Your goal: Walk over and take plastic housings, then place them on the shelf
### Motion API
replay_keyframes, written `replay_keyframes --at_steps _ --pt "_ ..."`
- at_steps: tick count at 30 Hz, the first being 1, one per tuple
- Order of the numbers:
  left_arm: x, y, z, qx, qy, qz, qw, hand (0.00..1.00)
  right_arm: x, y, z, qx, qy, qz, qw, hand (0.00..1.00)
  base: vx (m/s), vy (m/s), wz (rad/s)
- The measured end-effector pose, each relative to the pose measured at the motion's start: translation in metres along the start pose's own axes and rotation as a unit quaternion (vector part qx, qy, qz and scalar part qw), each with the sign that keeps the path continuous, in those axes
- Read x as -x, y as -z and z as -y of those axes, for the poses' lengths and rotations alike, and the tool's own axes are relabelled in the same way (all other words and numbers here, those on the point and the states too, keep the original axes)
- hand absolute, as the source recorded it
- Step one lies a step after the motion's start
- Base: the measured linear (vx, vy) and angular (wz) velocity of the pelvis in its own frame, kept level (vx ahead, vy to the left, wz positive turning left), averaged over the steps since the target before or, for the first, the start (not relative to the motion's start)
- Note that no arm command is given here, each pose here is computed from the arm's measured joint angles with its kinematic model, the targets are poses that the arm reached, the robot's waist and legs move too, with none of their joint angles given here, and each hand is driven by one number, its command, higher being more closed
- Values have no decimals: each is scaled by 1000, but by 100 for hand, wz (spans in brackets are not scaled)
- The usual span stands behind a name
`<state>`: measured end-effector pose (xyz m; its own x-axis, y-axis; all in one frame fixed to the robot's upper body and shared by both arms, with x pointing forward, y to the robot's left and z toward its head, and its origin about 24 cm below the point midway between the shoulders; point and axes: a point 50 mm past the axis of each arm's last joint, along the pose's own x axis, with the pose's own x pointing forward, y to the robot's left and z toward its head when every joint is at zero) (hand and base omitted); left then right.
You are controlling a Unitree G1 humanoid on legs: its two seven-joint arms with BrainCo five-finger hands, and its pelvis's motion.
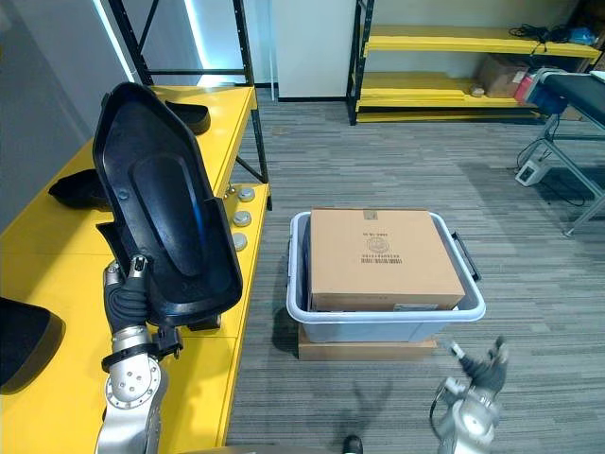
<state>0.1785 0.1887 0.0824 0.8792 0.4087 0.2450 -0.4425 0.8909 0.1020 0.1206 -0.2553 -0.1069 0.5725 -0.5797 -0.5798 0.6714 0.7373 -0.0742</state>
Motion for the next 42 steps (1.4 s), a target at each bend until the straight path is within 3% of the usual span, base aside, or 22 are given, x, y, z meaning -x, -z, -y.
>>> replay_keyframes --at_steps 10,15,17,25,32,36,42 --pt "12 -7 -7 7 6 -3 1000 100 19 51 -19 38 -60 -111 991 0 4 -22 69" --pt "10 -21 -6 45 -10 24 999 100 10 40 -34 54 -85 -95 990 0 14 -15 129" --pt "9 -24 -7 49 -18 32 998 100 4 24 -55 57 -111 -67 990 0 -152 7 114" --pt "8 -29 -5 66 -15 47 997 100 5 16 -71 75 -141 -47 986 0 20 84 70" --pt "5 -36 10 99 15 63 993 100 12 26 -68 93 -149 -62 982 0 137 105 78" --pt "0 -40 14 101 20 79 992 100 18 31 -77 87 -166 -70 980 0 139 -7 78" --pt "1 -24 26 90 31 49 994 100 22 40 -66 97 -157 -83 979 0 112 -193 95"
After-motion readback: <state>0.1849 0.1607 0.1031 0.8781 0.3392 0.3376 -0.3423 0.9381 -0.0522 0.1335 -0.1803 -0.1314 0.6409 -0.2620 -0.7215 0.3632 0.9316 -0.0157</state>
